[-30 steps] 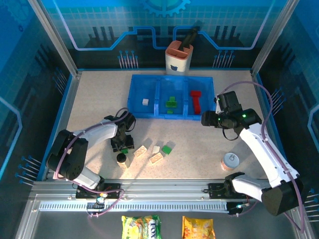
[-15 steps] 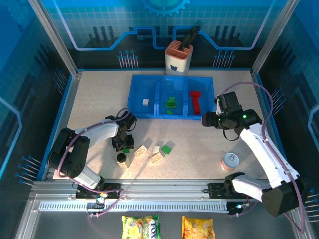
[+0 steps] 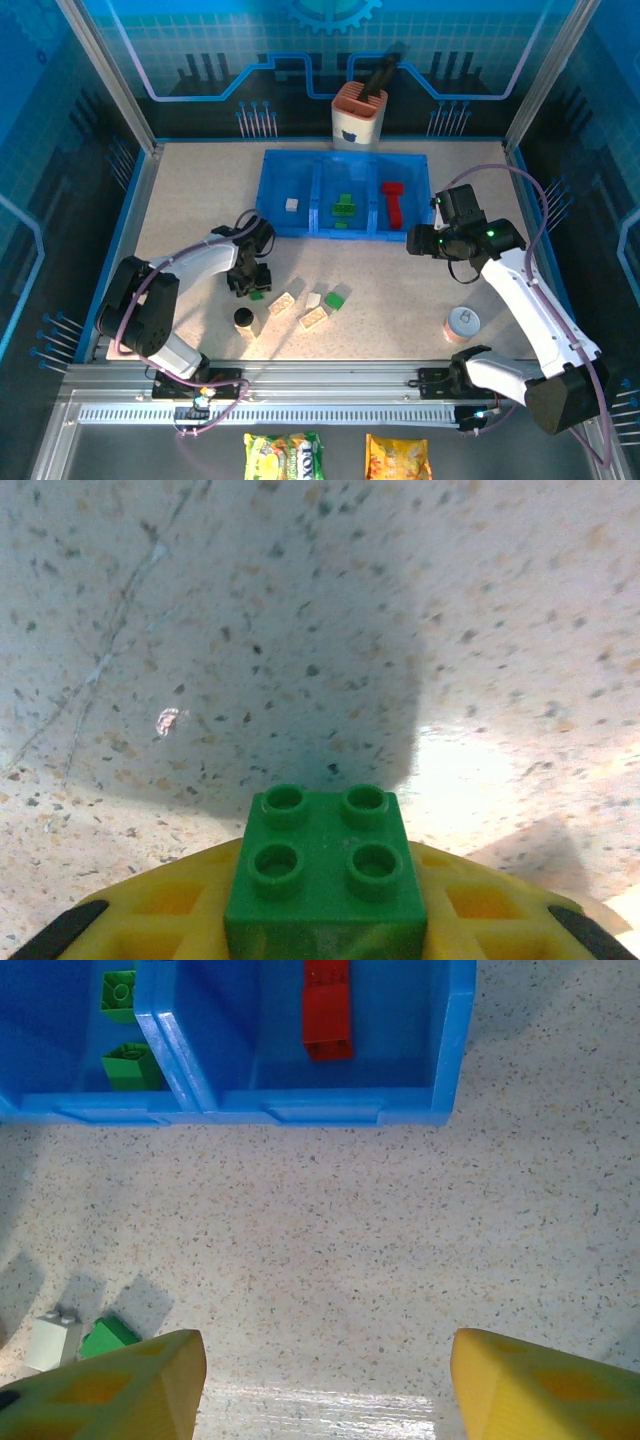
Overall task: Sort the legos into containers by color
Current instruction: Pick up the lego from the bottom-left of the table, then place the lego in the container.
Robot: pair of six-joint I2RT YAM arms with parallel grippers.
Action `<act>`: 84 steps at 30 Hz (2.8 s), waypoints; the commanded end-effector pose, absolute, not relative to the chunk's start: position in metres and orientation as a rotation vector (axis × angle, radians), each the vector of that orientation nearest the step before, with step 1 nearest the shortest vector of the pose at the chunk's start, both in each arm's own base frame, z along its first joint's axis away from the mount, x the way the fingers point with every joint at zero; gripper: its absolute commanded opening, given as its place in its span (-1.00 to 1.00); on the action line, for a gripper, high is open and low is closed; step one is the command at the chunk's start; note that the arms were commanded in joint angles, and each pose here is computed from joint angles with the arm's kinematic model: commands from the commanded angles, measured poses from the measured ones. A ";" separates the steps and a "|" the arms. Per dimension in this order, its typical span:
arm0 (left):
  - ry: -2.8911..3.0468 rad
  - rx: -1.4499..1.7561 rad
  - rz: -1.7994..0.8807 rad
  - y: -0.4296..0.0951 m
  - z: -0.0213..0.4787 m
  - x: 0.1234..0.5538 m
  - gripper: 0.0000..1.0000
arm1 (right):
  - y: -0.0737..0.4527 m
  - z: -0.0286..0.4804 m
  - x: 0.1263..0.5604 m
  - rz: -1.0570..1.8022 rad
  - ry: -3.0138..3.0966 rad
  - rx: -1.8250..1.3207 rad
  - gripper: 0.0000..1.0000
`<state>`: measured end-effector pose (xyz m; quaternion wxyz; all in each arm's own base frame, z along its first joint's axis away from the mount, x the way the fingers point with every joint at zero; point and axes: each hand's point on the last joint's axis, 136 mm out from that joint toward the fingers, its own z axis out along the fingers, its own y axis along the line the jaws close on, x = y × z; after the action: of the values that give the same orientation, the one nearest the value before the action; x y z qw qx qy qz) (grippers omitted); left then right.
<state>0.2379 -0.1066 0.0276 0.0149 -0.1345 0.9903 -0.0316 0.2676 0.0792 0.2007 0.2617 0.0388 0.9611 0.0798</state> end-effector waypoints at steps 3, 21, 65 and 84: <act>3.092 -0.398 -0.151 -0.115 0.044 0.246 -0.37 | 0.078 0.201 0.259 0.195 2.608 0.097 0.34; 3.033 -0.231 -0.264 -0.170 0.081 0.273 -0.36 | 0.076 0.204 0.266 0.168 2.610 0.098 0.34; 2.663 0.077 -0.140 -0.306 0.129 0.457 -0.36 | 0.073 0.206 0.273 0.112 2.628 0.081 0.32; 2.374 0.000 -0.115 -0.309 0.109 0.551 -0.36 | 0.072 0.200 0.270 0.119 2.644 0.074 0.32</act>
<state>0.5280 -0.3032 0.1053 0.3360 0.0030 0.9413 -0.0321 0.2725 0.0714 0.1992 0.2472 0.0358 0.9672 0.0457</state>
